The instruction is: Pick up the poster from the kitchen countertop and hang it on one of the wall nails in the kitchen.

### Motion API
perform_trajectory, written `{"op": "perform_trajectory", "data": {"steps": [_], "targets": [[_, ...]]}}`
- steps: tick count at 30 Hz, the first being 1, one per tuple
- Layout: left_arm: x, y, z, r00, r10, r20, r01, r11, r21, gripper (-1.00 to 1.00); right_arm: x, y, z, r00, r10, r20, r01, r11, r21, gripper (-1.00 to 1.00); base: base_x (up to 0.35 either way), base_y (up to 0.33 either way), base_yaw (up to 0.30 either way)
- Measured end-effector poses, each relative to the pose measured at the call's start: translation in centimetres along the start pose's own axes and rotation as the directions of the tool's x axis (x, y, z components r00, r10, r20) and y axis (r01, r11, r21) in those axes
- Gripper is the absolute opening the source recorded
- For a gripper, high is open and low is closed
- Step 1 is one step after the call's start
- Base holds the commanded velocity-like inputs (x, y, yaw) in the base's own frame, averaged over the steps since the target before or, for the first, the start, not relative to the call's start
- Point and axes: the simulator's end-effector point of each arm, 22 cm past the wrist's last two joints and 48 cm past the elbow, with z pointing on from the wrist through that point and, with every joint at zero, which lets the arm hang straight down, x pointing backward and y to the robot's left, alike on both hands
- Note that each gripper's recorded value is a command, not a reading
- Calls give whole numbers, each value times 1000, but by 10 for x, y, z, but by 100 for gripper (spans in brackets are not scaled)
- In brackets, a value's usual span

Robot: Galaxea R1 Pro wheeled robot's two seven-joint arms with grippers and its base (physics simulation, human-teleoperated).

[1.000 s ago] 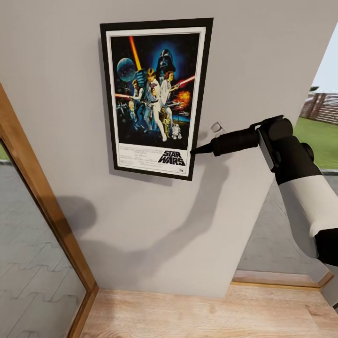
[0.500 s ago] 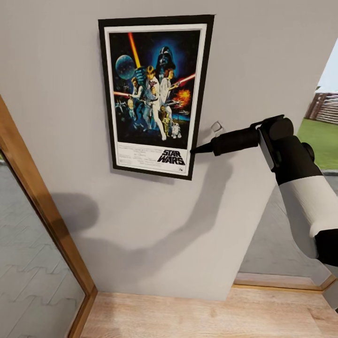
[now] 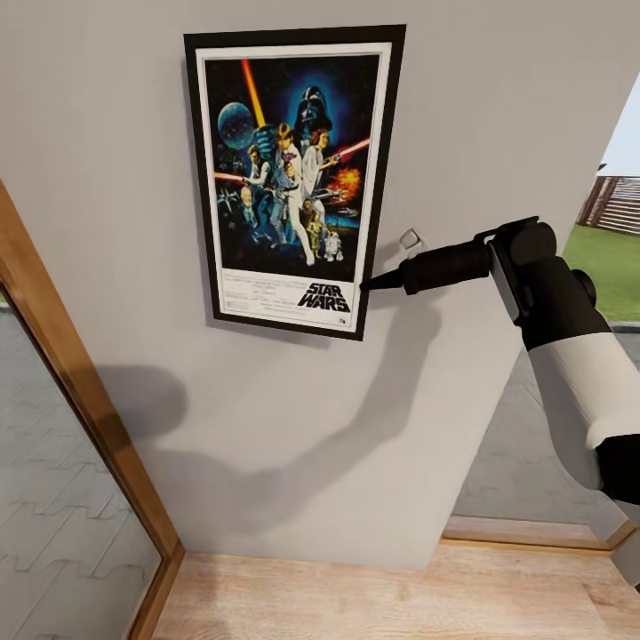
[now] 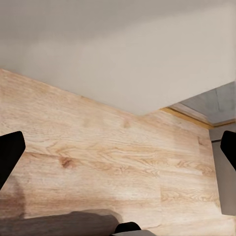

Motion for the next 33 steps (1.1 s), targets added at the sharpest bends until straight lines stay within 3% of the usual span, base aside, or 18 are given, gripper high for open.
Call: {"op": "perform_trajectory", "data": {"steps": [21,33], "targets": [[1,0,0,1000,2,-3,-2,1000,-1,100,3,-4,3,999,35,1,-35,999,-6,-100,0,0,0],[1,0,0,1000,2,-2,-2,1000,-1,100,-2,-5,2,1000,23,1,-23,1000,6,-100,0,0,0]]}}
